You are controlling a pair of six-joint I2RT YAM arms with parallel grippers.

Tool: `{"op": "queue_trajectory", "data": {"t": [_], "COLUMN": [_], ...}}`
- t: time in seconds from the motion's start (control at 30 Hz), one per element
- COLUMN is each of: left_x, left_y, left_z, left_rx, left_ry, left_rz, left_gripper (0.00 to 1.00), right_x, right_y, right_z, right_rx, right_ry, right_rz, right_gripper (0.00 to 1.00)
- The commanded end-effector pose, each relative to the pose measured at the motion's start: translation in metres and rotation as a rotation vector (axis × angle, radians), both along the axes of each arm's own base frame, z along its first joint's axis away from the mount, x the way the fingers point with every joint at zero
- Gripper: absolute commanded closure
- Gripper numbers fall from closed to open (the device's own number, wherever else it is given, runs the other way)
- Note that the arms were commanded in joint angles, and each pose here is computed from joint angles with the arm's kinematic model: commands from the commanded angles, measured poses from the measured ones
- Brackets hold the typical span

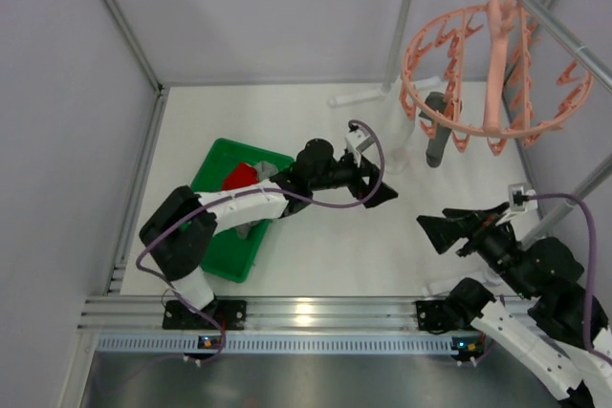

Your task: Remove the socks clipped to the hanger

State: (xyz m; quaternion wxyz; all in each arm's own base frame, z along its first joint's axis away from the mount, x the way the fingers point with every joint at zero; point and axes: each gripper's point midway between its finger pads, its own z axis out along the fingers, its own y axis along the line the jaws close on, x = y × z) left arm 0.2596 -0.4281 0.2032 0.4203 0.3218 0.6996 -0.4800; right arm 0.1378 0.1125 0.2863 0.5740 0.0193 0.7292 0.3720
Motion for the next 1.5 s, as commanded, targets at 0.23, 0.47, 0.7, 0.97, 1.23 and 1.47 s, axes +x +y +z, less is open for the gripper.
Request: {"op": "queue_trajectory", "data": {"t": [0.23,0.47,0.7,0.97,1.23,1.47], "left_x": [0.047,0.1,0.095,0.09,0.084,0.069], "left_y": [-0.071,-0.094,-0.12,-0.149,-0.154,-0.147], "left_z": [0.029,-0.007,-0.004,-0.009,0.007,0.019], "left_rx": [-0.294,-0.291,-0.387,-0.461,-0.533,-0.529], "left_ry": [-0.252,-0.166,-0.119,-0.101,-0.12,-0.048], "left_rz": [-0.159,0.016,-0.085,-0.278,-0.326,-0.336], "left_gripper": [0.01,0.02,0.01,0.01,0.24,1.0], "right_x": [-0.045,-0.05,-0.049,-0.057,-0.054,-0.042], "right_y": [-0.025,-0.033,-0.034,-0.045,-0.047,-0.036], "right_z": [0.042,0.049,0.048,0.055,0.05,0.042], "right_rx": [0.042,0.057,0.045,0.057,0.041,0.047], "right_ry": [-0.038,-0.045,-0.036,-0.035,-0.018,0.007], "right_rz": [0.063,0.046,0.04,0.017,-0.001,-0.006], "right_gripper": [0.01,0.01,0.01,0.01,0.02,0.01]}}
